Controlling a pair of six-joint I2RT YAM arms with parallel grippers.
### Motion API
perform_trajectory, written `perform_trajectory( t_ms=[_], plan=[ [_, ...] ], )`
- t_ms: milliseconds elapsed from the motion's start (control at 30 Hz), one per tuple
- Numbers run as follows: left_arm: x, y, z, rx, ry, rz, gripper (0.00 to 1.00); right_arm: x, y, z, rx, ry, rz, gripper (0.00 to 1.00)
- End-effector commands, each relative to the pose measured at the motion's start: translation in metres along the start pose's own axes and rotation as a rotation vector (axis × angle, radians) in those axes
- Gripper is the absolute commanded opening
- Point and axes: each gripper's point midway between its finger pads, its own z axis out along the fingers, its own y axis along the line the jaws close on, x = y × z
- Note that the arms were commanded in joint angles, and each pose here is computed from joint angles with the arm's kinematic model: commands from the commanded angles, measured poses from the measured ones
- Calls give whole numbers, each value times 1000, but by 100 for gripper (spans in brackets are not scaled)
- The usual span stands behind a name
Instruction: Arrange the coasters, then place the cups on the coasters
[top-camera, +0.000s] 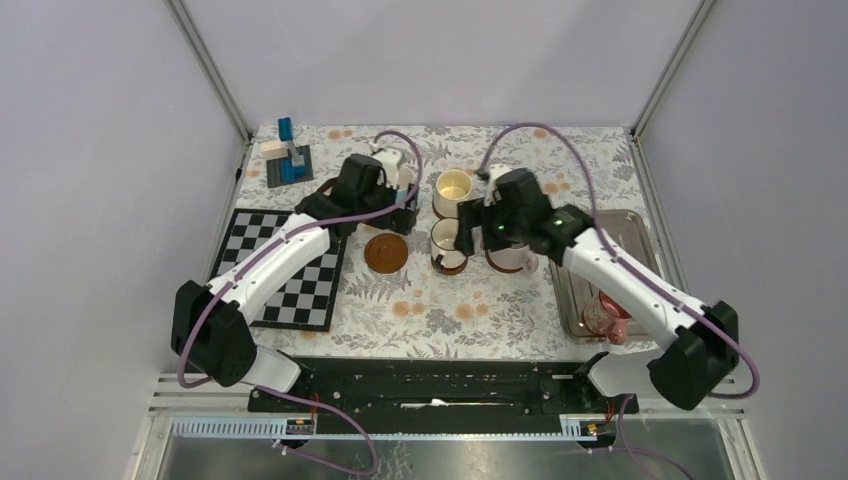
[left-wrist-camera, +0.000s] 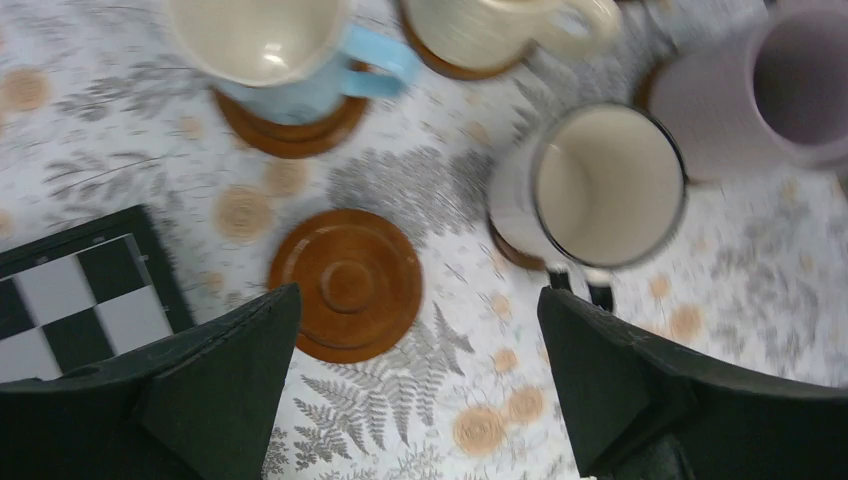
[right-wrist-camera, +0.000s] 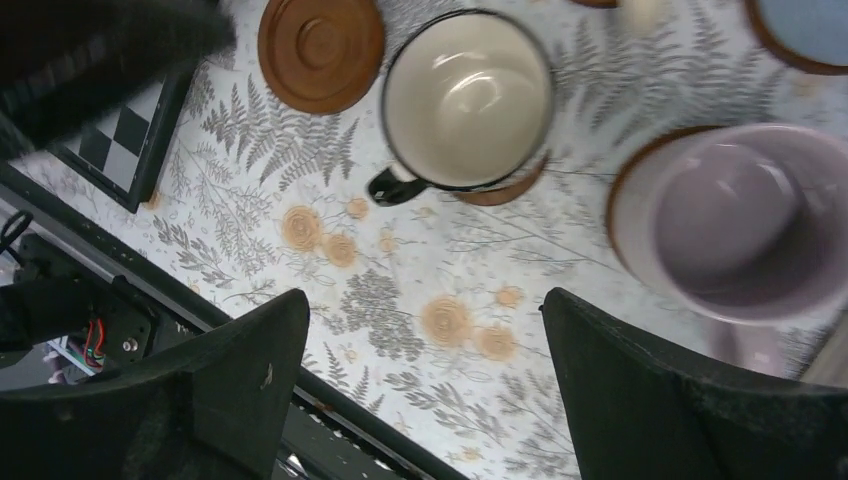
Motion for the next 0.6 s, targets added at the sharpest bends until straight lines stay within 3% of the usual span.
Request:
perform_trajectory(
  t_ms=[0,200,567],
  plan=[
    [-62,55,-34,-198,-266,-253,99,-6,31,28,84,-50,36,96],
    [-55,97,-53,-305,-319,-376,99,13,48,64,140,14,62,98],
    [-50,100,-62,-272,-339,-404,99,35,37,96,248,111,115,97]
  ],
)
